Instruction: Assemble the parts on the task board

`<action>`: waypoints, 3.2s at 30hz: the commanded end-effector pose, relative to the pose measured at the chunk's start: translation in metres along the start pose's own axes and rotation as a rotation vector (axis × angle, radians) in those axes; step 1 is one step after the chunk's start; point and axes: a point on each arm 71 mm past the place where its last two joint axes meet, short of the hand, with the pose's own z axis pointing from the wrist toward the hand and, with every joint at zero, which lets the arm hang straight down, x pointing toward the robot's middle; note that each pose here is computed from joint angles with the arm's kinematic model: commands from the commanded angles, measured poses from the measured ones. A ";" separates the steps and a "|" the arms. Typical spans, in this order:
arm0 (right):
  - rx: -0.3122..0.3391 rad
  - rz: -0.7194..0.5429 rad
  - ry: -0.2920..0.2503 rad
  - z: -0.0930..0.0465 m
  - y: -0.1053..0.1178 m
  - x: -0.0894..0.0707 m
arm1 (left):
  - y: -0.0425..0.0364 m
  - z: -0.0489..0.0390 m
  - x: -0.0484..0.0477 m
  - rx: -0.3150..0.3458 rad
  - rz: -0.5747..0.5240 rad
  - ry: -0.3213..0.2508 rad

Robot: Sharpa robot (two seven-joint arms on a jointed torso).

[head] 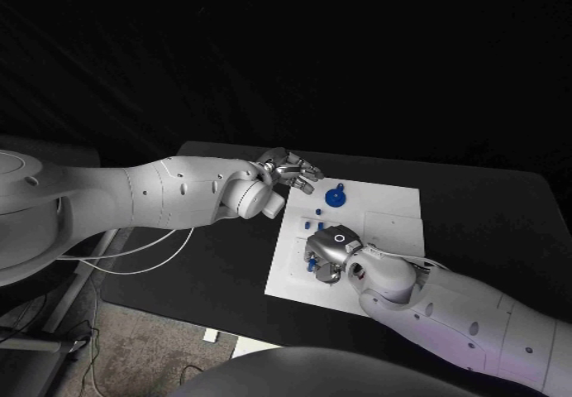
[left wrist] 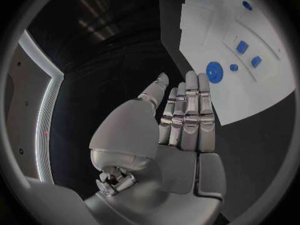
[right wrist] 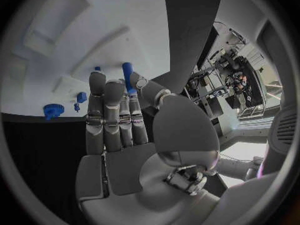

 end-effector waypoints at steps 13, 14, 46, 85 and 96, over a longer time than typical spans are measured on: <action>0.005 -0.017 0.020 0.000 0.002 0.008 | -0.0019 0.0005 0.0031 0.010 -0.003 0.017; 0.004 -0.016 0.016 0.000 0.002 0.007 | -0.0019 0.0005 0.0030 0.010 -0.003 0.017; 0.026 0.009 0.045 0.001 0.001 0.010 | -0.0013 0.0002 0.0023 0.004 -0.004 0.018; 0.056 0.242 -0.202 -0.018 -0.010 -0.001 | -0.0006 0.0011 -0.0017 0.008 -0.002 0.012; 0.096 0.427 -0.276 -0.036 -0.035 -0.037 | -0.0002 0.0043 -0.0064 0.013 0.002 0.002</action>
